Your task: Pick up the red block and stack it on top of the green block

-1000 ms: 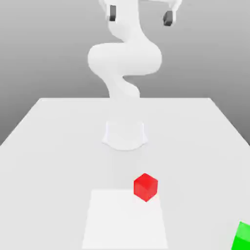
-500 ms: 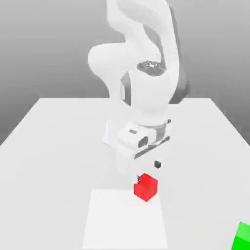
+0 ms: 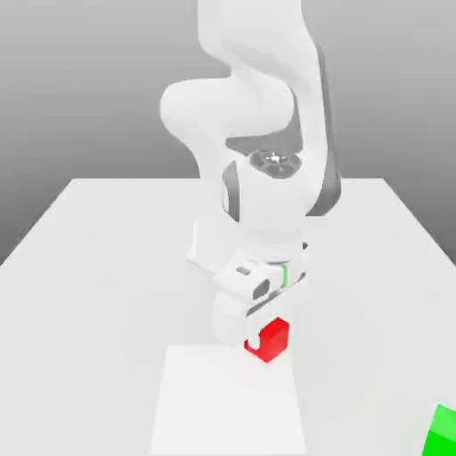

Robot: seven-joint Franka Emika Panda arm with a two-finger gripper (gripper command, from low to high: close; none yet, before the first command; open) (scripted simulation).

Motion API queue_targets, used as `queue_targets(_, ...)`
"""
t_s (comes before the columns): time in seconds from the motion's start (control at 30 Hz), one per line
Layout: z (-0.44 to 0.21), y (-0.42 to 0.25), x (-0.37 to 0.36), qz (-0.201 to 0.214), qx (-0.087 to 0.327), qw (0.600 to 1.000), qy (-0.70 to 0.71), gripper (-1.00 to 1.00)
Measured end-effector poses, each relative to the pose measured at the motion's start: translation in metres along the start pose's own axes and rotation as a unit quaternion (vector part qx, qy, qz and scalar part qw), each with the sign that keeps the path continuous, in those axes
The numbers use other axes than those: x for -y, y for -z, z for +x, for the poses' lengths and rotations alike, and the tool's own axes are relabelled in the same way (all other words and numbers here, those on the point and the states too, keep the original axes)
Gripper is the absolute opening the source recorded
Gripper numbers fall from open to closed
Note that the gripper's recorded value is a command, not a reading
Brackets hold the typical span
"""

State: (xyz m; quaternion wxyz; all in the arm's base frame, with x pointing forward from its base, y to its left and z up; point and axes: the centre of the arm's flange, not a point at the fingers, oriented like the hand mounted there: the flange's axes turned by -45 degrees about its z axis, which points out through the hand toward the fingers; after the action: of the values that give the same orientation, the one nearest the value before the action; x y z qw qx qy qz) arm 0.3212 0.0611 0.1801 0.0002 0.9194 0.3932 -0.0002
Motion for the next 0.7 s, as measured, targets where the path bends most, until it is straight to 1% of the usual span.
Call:
queue_targets(0.1,-0.002,0.023,0.001,0.0,0.0,1.0,0.0,-1.0)
queue_targets(0.17,0.014,0.031,-0.001,0.003,-0.002,1.0,0.016,-1.0)
queue_targets(0.43,0.119,0.049,0.002,0.016,-0.011,0.993,0.118,-1.0)
queue_targets(0.7,0.219,0.061,0.015,0.012,-0.007,0.978,0.209,-1.0)
